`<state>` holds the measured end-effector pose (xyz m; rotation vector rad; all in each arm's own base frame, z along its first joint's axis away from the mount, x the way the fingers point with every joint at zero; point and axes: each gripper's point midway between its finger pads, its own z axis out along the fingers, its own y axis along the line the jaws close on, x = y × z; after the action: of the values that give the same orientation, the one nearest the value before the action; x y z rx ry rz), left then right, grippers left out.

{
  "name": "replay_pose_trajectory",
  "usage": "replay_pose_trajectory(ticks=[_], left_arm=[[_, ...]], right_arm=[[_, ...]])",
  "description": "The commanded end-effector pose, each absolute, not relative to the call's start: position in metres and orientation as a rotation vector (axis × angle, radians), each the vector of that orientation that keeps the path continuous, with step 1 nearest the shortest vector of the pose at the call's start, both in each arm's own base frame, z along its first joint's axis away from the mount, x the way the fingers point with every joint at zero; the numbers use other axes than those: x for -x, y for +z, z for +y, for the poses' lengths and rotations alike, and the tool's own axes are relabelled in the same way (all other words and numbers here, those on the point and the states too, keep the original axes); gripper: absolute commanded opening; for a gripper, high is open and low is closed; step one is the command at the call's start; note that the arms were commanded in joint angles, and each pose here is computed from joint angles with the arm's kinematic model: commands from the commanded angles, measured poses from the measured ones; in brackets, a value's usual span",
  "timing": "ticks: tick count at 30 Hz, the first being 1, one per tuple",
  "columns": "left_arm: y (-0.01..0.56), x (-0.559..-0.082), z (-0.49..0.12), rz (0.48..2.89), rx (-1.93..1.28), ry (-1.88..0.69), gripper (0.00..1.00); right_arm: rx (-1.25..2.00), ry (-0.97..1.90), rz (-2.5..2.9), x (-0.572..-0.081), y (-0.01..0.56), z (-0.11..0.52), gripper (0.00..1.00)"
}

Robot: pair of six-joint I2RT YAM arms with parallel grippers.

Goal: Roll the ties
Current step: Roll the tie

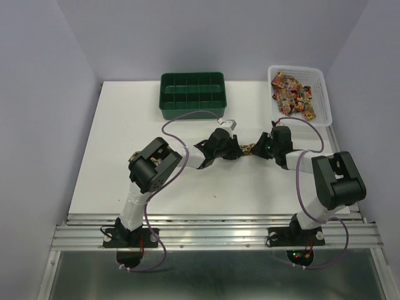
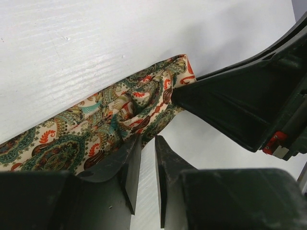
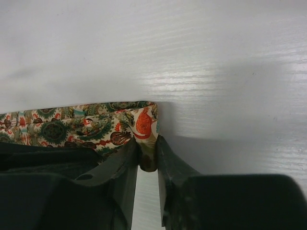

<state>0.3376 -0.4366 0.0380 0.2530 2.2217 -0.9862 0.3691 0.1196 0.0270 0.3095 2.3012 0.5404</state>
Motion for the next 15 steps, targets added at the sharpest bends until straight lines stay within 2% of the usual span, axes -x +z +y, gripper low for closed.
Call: replay_pose_trajectory(ticks=[1, 6, 15], left_arm=[[0.059, -0.350, -0.441, 2.168, -0.263, -0.997, 0.30], [0.070, -0.348, -0.442, 2.159, -0.277, -1.035, 0.29], [0.099, -0.342, -0.439, 2.127, -0.285, -1.059, 0.30]], right_arm=[[-0.325, 0.565, 2.323, -0.367, 0.021, 0.120, 0.23], [-0.309, 0.580, 2.303, -0.365, 0.034, 0.122, 0.04], [-0.331, 0.570, 2.294, -0.356, 0.056, 0.117, 0.01]])
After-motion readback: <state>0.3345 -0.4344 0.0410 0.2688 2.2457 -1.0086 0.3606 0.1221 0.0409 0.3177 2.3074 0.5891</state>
